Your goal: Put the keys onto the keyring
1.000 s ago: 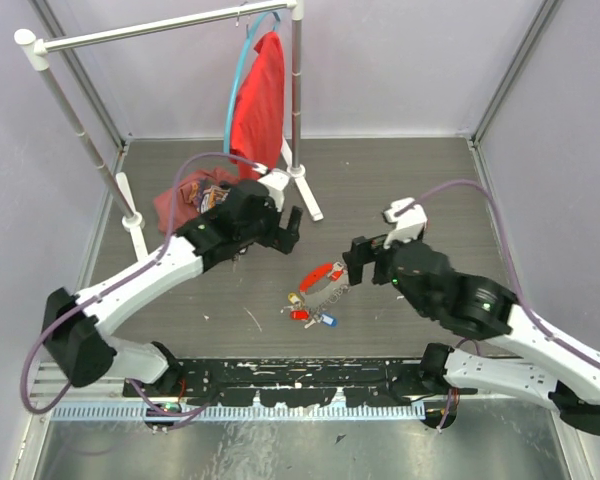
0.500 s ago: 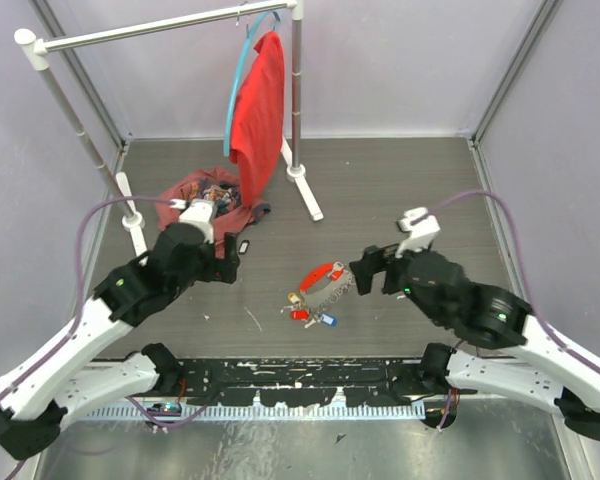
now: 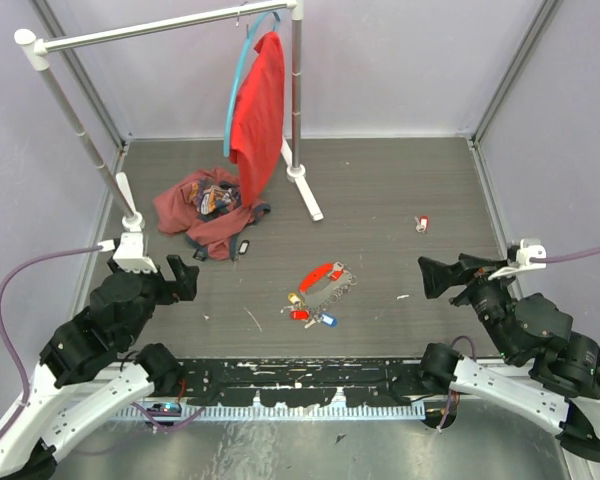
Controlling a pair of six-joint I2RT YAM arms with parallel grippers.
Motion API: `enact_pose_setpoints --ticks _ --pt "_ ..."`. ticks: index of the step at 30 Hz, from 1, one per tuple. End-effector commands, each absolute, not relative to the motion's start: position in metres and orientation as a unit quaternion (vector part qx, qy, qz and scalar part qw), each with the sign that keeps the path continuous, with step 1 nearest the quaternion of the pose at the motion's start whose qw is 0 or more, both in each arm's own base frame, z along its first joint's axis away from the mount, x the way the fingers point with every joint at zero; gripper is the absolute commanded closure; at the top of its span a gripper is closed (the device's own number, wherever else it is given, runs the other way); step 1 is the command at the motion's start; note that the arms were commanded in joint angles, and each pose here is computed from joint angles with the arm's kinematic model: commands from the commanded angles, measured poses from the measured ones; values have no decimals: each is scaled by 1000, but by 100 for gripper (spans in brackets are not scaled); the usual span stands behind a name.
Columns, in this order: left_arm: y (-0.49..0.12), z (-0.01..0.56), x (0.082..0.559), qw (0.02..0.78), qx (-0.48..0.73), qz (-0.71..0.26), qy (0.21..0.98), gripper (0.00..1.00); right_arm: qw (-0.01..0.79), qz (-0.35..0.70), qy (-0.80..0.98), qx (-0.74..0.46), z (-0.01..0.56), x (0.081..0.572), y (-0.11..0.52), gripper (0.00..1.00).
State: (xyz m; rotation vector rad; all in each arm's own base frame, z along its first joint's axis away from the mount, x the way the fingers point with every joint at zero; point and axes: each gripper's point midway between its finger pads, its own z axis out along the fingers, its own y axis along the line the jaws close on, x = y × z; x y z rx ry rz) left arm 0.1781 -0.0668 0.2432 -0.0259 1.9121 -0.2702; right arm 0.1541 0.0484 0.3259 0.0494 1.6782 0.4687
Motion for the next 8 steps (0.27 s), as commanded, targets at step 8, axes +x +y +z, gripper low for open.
enact_pose_setpoints --ticks 8 --pt "-53 241 180 587 -47 -100 802 2 659 183 728 37 310 158 36 0"
